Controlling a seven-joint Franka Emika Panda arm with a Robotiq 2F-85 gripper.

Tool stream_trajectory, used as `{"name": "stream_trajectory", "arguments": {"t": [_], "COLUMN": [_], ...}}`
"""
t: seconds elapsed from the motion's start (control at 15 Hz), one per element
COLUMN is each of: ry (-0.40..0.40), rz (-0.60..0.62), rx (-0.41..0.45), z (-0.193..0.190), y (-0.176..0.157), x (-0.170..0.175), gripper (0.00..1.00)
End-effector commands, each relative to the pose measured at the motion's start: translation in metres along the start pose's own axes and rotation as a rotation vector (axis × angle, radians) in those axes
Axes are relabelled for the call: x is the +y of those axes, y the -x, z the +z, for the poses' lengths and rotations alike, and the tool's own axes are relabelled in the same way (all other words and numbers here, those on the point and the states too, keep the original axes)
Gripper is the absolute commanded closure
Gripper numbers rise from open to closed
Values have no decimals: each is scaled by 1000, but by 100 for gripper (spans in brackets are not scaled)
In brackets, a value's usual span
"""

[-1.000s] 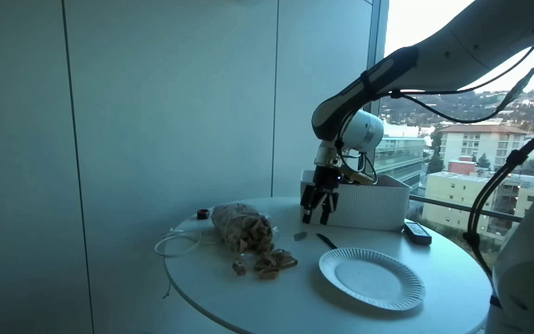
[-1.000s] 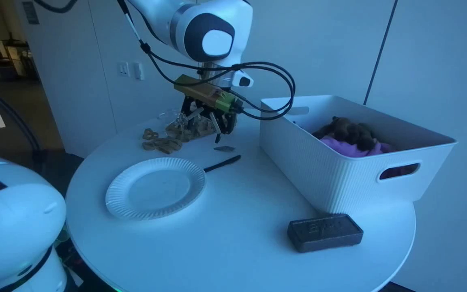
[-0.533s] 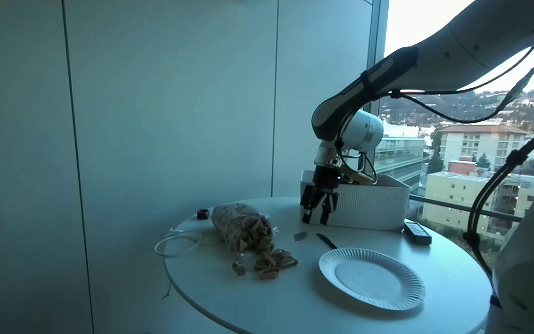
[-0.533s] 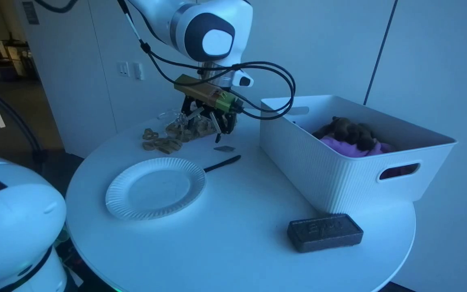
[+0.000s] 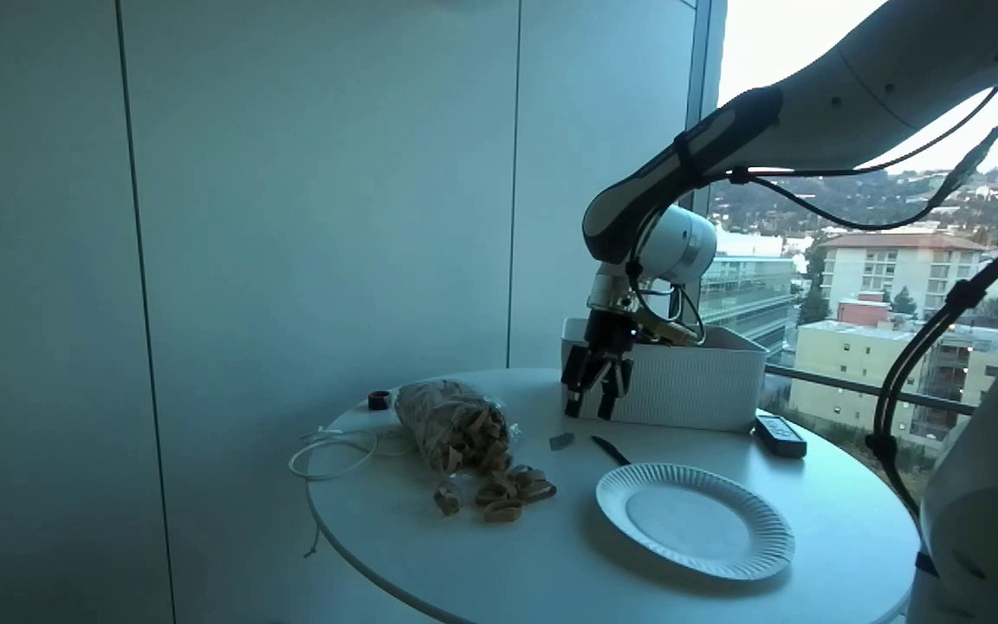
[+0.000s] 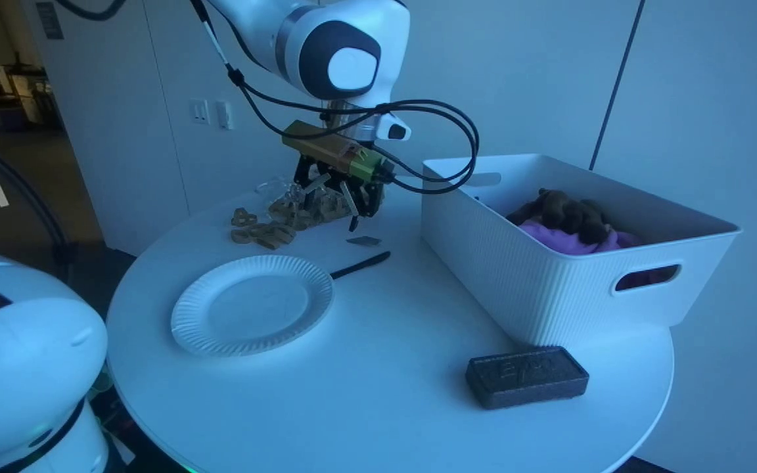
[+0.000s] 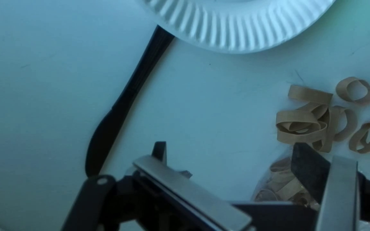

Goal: Put the elastic bands on the plate

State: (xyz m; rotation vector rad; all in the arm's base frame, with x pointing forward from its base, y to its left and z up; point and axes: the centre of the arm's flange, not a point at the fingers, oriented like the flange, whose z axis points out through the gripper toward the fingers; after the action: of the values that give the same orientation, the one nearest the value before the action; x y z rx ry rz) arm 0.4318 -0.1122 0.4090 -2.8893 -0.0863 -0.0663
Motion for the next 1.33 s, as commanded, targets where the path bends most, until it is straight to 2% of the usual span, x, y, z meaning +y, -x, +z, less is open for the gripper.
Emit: {"name": "stream_trajectory", "arguments": {"t": [0.0,0.27,0.73,1.07,1.27], "ry": [0,4,23,205,288], "rz": [0,-19,-351,-524,-629], "rx": [0,-12,18,97,193], "z": [0,5,78,81,84], "y": [0,2,38,74,65], "x": [0,-5,-93,-160,-176], "gripper": [0,0,0,0,0]}}
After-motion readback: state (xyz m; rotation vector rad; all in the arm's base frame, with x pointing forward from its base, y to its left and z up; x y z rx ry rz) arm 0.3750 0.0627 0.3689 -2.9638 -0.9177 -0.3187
